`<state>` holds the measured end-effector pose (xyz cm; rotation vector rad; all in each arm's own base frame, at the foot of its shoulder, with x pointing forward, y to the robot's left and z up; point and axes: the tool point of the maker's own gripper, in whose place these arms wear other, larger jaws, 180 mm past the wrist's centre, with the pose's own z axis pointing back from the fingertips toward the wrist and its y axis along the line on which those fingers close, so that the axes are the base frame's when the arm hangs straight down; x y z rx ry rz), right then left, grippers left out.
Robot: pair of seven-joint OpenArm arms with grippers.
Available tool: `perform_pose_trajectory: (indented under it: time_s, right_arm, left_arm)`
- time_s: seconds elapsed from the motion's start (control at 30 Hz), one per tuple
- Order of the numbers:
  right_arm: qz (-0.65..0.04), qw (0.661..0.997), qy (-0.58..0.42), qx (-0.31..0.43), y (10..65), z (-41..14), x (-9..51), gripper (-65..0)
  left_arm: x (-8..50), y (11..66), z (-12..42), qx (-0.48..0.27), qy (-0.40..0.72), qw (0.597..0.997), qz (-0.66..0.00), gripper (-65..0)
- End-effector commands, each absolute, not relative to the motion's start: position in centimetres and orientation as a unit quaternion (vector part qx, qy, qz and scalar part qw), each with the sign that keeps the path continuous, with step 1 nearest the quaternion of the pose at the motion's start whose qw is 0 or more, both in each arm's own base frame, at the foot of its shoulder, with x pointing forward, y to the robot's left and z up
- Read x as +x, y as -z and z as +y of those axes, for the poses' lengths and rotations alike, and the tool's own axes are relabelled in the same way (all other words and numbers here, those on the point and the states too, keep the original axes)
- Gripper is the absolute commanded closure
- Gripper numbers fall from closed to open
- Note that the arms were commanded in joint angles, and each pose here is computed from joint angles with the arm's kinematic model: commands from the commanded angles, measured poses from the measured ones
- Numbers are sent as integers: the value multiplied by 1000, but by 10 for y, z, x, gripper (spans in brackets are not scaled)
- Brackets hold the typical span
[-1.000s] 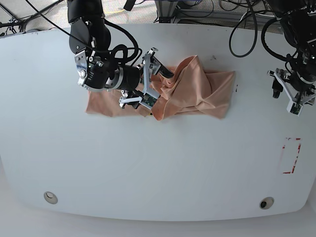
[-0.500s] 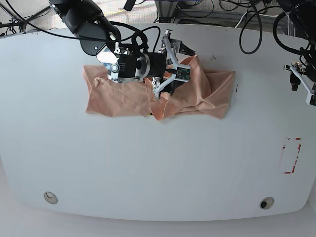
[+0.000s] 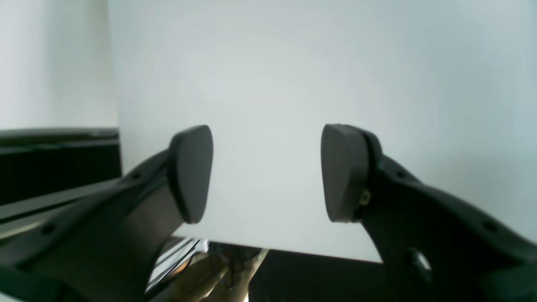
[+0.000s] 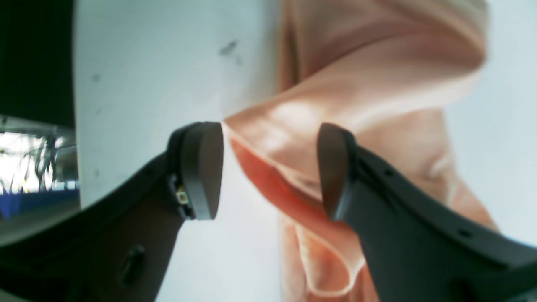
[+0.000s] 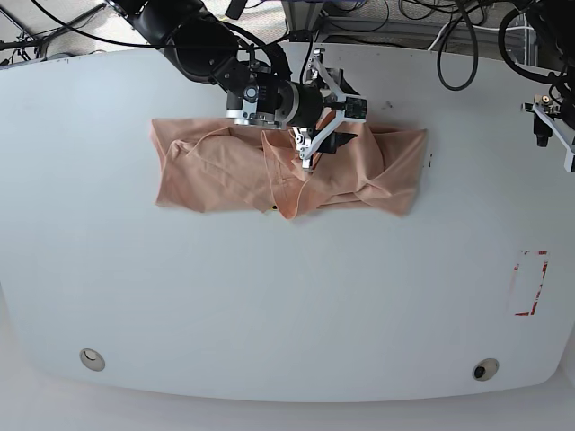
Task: Fold the T-shirt properly
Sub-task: 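Release the right gripper and move it to the shirt's middle fold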
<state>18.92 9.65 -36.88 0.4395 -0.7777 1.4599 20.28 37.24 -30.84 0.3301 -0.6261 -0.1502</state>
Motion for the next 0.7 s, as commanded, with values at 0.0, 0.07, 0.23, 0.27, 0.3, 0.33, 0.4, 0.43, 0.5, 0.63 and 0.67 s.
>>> perform_pose_trajectory:
  time_s: [0.0, 0.07, 0.23, 0.27, 0.3, 0.33, 0.4, 0.43, 0.5, 0.63, 0.67]
  right_arm:
    - [-346, 654, -640, 208, 370, 101, 192, -331]
    - [-347, 654, -638, 210, 374, 100, 198, -330]
    - [-342, 658, -634, 220, 381, 100, 196, -331]
    - [-340, 659, -634, 219, 384, 99, 200, -331]
    - [-340, 660, -633, 221, 387, 99, 201, -333]
    - [-343, 659, -631, 225, 386, 100, 201, -333]
    - [-347, 657, -627, 236, 385, 103, 197, -331]
    - [-348, 656, -626, 239, 385, 104, 196, -330]
    - [-343, 659, -626, 237, 390, 102, 199, -328]
    - [-347, 658, -618, 252, 393, 104, 198, -328]
    - [-348, 658, -616, 257, 393, 105, 196, -327]
  left_arm:
    - [202, 299, 379, 177, 71, 930, -314, -378]
    - [204, 303, 373, 168, 74, 932, -314, -378]
    - [201, 304, 374, 171, 73, 933, -310, -378]
    - [204, 304, 372, 169, 76, 932, -311, -378]
    - [204, 304, 371, 168, 77, 932, -312, -378]
    - [204, 304, 371, 167, 77, 932, -312, -378]
    - [202, 304, 373, 169, 74, 932, -311, -378]
    - [202, 304, 373, 170, 73, 933, -310, -378]
    - [203, 304, 372, 168, 76, 932, -311, -378]
    - [204, 304, 371, 167, 76, 932, -311, -378]
    - [203, 304, 372, 168, 75, 932, -312, -378]
